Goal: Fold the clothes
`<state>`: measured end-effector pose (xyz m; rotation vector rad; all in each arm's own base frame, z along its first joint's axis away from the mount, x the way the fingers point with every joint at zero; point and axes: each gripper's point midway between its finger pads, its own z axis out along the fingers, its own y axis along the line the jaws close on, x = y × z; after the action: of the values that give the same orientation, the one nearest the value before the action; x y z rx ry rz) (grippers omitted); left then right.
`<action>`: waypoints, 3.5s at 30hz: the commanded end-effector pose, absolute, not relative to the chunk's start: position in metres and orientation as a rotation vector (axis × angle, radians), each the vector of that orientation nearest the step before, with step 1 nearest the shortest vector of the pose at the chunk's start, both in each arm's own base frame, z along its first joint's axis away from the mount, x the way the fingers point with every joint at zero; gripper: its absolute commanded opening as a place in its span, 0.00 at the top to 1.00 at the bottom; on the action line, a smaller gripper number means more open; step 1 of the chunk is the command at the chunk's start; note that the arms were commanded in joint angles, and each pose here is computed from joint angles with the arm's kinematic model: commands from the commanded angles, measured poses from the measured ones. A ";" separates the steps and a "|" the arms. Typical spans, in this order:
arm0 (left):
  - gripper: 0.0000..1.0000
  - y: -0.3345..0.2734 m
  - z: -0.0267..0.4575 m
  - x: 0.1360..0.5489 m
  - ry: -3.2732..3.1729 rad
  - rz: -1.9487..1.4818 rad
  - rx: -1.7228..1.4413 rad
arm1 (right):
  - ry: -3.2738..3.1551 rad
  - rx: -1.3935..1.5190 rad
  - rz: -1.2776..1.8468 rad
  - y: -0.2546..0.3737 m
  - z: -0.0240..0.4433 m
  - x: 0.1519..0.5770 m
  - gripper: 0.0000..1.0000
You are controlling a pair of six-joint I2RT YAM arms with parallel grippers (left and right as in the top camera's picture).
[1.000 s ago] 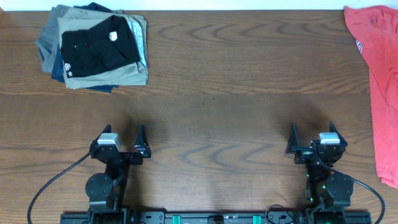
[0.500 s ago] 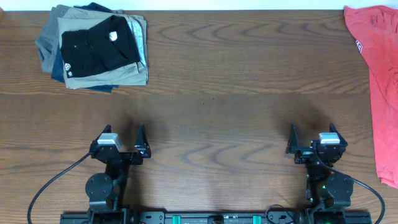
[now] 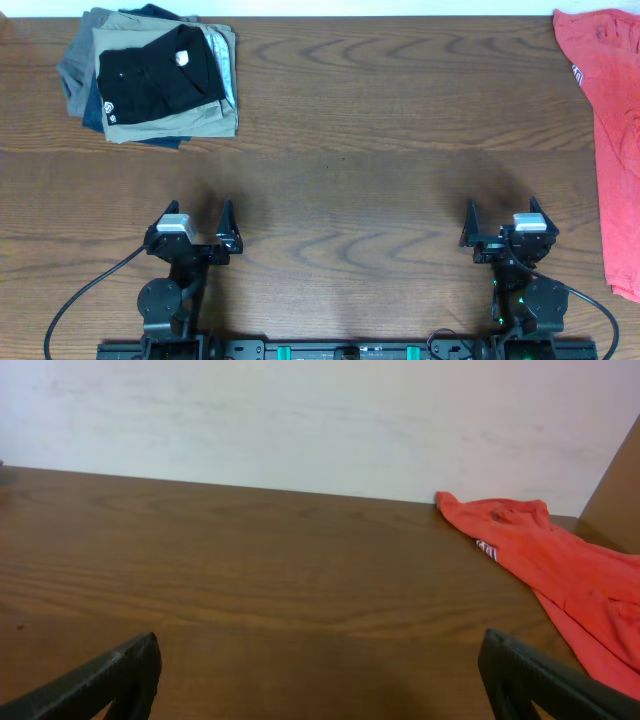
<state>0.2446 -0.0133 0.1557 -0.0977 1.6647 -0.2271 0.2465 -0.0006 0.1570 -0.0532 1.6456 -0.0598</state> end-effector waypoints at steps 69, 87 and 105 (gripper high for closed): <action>0.02 -0.014 0.140 0.244 1.717 -0.229 -0.096 | 1.281 -0.656 1.092 0.153 0.247 0.139 0.01; 0.02 -0.014 0.140 0.244 1.717 -0.229 -0.096 | 1.448 -0.462 0.669 0.083 0.365 0.257 0.01; 0.02 -0.014 0.140 0.244 1.717 -0.229 -0.096 | 1.989 -0.009 -0.322 -0.111 0.392 0.404 0.01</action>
<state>0.2445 -0.0134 0.1557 -0.0975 1.6673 -0.2271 0.4008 -0.0417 0.3896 -0.1305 1.9307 0.1564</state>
